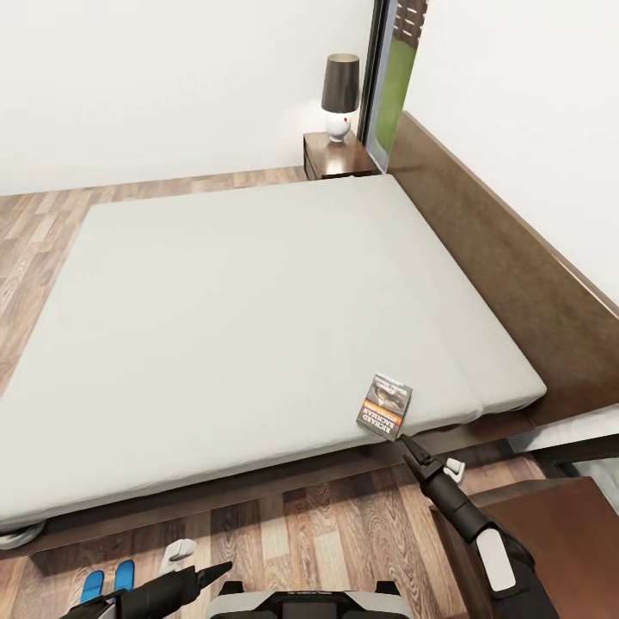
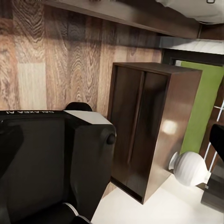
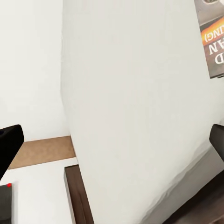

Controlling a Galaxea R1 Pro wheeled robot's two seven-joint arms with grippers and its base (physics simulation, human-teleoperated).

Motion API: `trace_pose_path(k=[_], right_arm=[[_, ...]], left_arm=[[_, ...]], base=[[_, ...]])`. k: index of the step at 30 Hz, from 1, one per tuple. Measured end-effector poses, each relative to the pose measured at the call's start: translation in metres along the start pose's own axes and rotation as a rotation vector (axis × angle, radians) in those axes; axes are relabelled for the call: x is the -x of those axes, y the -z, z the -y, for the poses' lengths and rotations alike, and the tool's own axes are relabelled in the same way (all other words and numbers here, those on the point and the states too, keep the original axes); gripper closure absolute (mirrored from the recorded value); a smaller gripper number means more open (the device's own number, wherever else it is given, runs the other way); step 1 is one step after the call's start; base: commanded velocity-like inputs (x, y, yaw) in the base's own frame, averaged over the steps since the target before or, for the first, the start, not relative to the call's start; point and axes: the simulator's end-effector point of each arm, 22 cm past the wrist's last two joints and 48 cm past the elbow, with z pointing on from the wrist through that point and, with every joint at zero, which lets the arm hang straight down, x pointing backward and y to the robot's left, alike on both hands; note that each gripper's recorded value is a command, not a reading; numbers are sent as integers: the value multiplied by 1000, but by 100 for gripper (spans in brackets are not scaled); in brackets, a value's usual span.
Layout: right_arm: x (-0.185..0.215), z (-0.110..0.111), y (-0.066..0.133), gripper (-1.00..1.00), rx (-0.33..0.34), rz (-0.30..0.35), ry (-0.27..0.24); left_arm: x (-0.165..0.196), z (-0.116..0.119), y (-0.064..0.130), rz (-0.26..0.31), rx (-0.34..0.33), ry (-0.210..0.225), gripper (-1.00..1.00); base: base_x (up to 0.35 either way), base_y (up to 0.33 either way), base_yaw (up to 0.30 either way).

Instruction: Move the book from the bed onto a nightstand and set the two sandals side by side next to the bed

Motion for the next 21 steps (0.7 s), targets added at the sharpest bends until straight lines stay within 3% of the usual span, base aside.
trace_pose_path(k=[20, 21], right_arm=[[3, -2, 1, -100, 12, 13, -7], [12, -9, 1, -100, 42, 49, -36]], left_arm=[[-1, 1, -1, -1, -4, 0, -100], [-1, 1, -1, -2, -5, 0, -100]], base=[[0, 0, 0], [0, 0, 0]])
